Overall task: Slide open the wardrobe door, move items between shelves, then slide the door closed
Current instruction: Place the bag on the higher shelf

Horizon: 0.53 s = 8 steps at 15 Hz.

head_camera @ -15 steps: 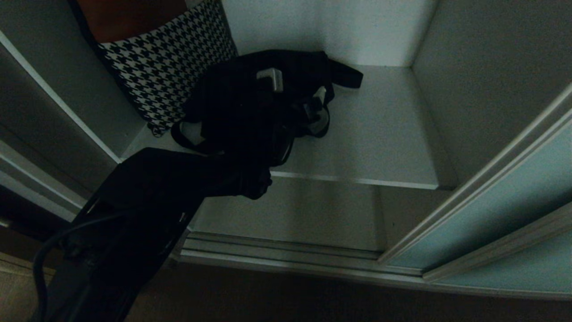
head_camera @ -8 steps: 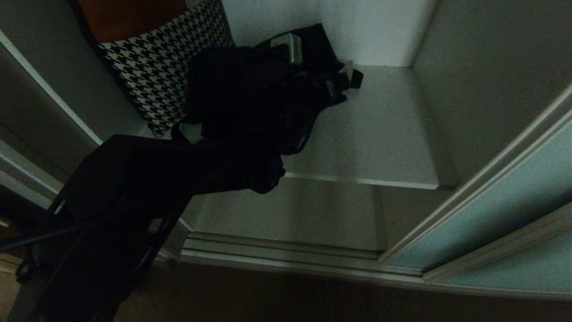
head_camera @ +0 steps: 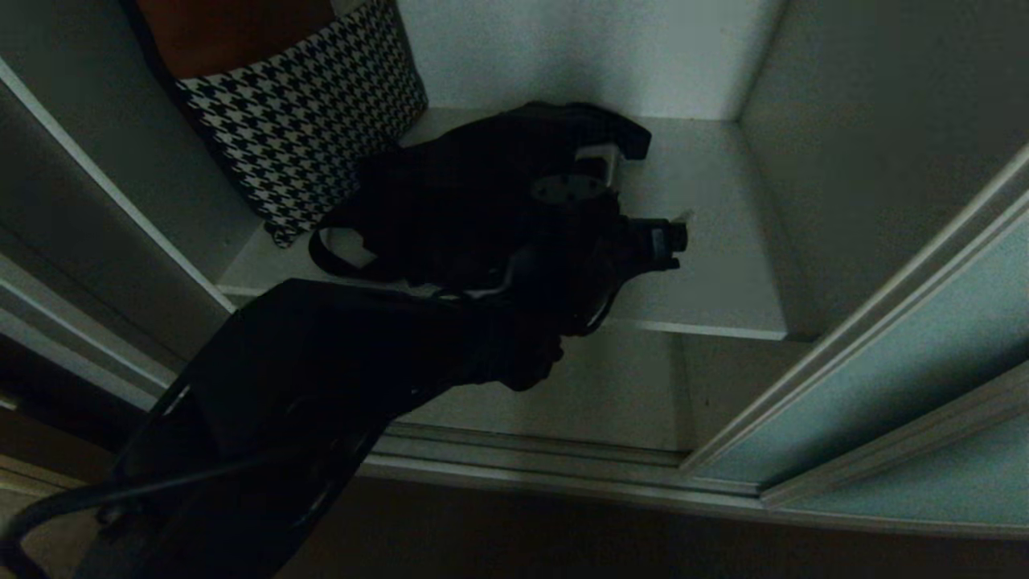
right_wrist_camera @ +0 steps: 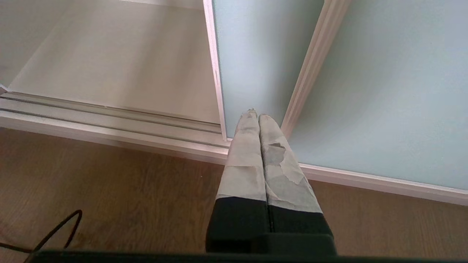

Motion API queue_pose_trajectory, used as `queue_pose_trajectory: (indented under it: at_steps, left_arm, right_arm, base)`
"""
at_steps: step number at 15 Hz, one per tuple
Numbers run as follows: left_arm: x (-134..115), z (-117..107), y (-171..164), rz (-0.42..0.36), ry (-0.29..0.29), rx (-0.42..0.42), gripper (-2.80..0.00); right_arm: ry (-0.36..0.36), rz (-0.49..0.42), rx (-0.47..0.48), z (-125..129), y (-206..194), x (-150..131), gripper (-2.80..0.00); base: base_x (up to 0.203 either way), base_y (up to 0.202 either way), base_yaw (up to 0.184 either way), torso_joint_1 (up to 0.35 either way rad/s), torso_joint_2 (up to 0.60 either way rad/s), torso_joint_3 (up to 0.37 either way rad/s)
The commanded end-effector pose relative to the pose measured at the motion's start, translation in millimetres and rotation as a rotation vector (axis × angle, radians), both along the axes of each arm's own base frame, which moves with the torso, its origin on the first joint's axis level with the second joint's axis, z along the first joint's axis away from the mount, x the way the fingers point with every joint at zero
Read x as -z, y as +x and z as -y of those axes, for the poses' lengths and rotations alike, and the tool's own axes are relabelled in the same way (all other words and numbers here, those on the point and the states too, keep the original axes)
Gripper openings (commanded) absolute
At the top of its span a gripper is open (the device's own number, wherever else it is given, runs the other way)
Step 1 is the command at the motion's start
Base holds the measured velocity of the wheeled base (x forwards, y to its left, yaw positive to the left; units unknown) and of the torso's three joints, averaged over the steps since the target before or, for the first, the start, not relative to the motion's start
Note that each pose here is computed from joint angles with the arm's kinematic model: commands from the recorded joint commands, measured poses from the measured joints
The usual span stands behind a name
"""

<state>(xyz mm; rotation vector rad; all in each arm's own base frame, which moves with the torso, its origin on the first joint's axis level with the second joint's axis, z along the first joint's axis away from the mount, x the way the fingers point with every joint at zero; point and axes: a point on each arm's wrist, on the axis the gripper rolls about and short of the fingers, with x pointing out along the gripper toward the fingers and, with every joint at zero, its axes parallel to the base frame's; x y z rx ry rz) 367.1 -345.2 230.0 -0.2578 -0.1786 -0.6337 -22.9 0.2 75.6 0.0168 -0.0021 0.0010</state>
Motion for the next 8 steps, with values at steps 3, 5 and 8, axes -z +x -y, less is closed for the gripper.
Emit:
queue_pose_trajectory:
  at_steps: [3, 5, 8]
  left_arm:
    - [-28.1, -4.8, -13.4, 0.064, -0.072, -0.037, 0.0]
    - [-74.4, -22.7, -34.2, 0.136, -0.141, -0.066, 0.0]
    - [-132.7, -54.2, -66.7, 0.206, -0.193, -0.087, 0.0]
  right_arm:
    - [0.0, 0.001, 0.001, 0.0, 0.0, 0.0, -2.8]
    - [0.0, -0.001, 0.0, 0.0, 0.1, 0.0, -2.8]
    - [0.0, 0.001, 0.001, 0.0, 0.0, 0.0, -2.8]
  base:
    - [0.0, 0.0, 0.0, 0.0, 0.0, 0.0]
    - [0.0, 0.0, 0.0, 0.0, 0.0, 0.0]
    - [0.0, 0.0, 0.0, 0.0, 0.0, 0.0]
